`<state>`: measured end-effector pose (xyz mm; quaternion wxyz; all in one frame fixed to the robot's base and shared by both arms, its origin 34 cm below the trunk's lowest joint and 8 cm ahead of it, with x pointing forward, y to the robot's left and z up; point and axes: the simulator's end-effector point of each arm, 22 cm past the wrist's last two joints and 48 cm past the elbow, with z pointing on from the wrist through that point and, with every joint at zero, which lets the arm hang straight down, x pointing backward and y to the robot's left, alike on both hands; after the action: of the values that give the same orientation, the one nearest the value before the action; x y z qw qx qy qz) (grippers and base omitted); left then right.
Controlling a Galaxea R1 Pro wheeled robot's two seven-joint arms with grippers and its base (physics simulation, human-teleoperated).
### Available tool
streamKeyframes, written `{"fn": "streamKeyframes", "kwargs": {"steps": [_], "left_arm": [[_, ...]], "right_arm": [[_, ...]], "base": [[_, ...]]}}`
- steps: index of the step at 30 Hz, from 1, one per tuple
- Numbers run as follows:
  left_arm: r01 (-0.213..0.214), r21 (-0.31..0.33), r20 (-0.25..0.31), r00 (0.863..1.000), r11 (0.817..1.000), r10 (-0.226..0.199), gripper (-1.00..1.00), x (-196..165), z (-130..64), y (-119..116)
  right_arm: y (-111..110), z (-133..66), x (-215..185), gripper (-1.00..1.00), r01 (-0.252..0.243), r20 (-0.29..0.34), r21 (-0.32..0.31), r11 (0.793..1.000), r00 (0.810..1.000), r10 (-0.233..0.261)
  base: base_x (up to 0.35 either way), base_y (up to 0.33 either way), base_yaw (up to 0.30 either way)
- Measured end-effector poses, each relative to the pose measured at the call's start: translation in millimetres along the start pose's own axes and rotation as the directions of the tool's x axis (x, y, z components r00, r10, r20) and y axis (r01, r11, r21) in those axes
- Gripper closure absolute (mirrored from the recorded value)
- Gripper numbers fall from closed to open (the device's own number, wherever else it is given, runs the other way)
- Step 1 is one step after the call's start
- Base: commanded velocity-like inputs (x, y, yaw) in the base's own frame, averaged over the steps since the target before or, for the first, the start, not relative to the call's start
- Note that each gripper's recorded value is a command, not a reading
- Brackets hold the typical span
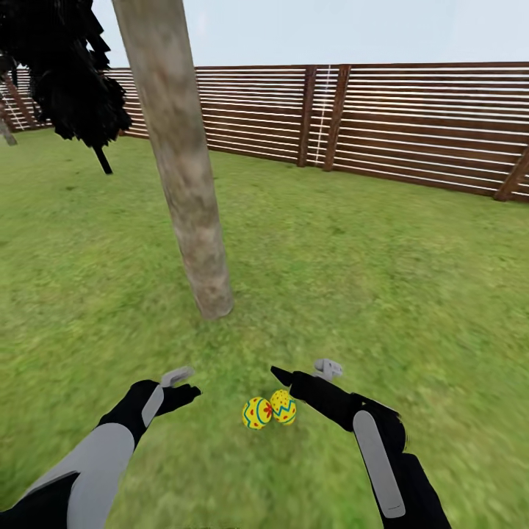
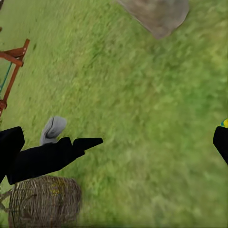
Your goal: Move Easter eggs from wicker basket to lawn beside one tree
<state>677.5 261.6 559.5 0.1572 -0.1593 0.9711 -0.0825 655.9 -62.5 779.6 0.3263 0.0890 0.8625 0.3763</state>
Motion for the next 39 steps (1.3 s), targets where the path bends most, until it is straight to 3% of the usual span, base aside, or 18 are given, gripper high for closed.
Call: {"fn": "streamKeyframes", "kwargs": {"steps": [8,39], "left_arm": [[-0.001,0.003,0.007,1.0,1.0,0.001,-1.0,-3,-3.0,-2],[-0.007,0.019,0.054,0.998,1.0,0.006,-1.0,-23,-24.7,-11]], "right_arm": [[3,-1.9,-3,-1.0,0.002,0.008,-0.004,1.0,1.0,-0.002],[24,-13.6,-17,-1.0,0.036,0.043,-0.031,0.999,0.998,-0.034]], "base": [[0.0,0.0,0.161],[0.0,0.0,0.004]]}}
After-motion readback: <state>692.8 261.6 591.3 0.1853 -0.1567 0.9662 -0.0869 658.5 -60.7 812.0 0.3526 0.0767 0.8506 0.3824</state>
